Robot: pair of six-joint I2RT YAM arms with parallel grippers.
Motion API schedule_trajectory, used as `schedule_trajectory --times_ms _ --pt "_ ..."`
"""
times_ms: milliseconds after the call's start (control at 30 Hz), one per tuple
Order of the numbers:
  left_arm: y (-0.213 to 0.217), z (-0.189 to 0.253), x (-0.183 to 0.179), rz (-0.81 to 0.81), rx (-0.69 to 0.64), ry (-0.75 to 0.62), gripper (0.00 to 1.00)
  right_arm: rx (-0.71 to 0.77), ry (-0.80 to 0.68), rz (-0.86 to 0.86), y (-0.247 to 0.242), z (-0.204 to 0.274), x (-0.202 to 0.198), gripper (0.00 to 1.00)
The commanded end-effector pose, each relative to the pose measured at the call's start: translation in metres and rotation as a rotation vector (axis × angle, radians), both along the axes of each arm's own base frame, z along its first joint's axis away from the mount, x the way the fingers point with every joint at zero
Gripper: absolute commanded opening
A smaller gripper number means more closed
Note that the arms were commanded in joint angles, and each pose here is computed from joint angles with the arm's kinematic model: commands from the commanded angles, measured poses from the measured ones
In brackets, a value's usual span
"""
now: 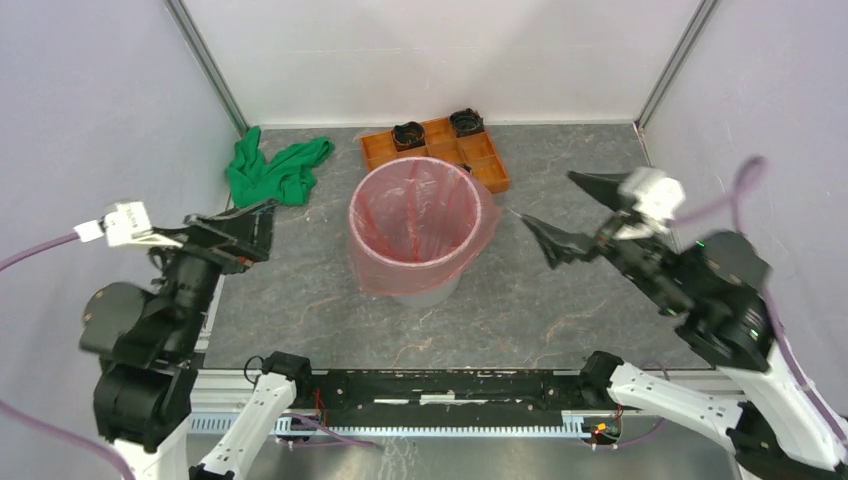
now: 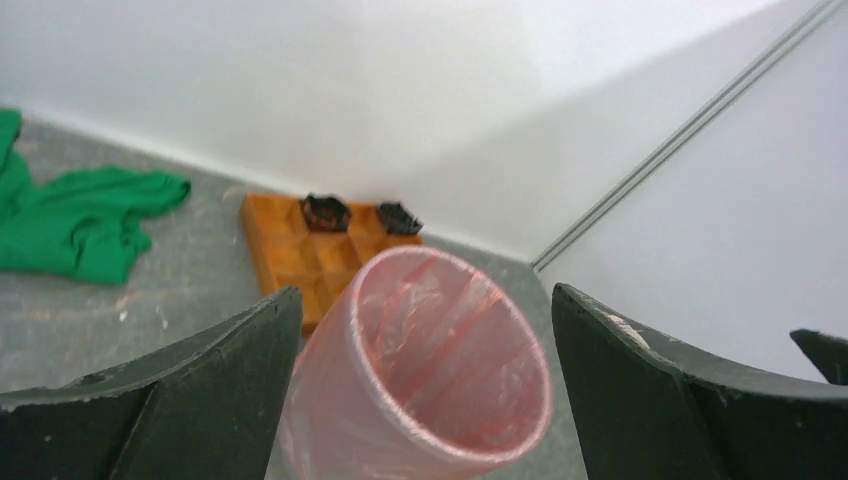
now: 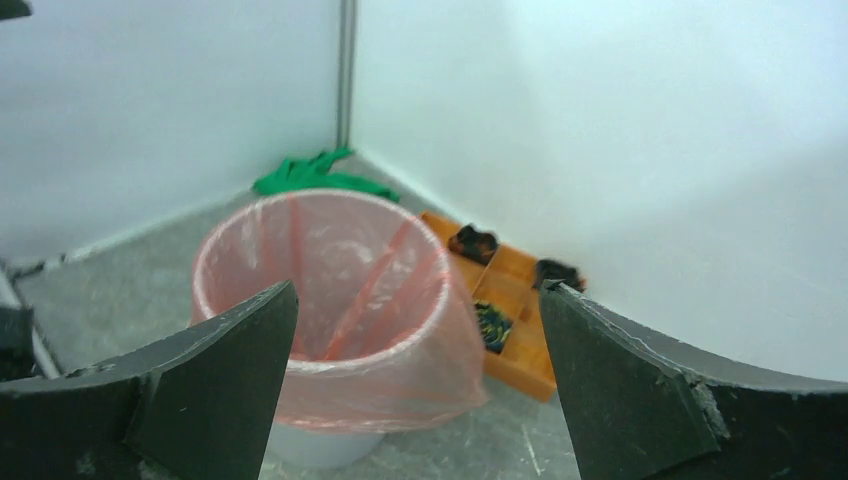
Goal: Put the trash bags into the trash bin
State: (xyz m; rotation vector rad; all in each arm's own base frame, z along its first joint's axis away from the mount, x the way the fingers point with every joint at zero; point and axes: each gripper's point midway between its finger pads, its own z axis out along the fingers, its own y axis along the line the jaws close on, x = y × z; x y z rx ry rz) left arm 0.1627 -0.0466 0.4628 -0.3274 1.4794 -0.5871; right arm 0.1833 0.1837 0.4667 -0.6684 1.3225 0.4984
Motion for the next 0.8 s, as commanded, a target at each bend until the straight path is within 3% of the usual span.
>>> schedule_trajectory --times_ms 0,233,767 --pt "0.008 0.052 -0.027 0.010 0.054 -0.194 1.00 0.126 -0.082 -0.157 -0.050 0.018 -0.005 0.98" --pt "0.011 0.088 -0.051 0.007 0.053 -0.316 1.00 0.210 -0.125 -0.268 -0.099 0.040 -0.021 0.98" --pt "0.014 0.087 -0.048 0.023 0.048 -0.290 1.00 0.288 -0.091 -0.340 -0.118 0.030 -0.020 0.98"
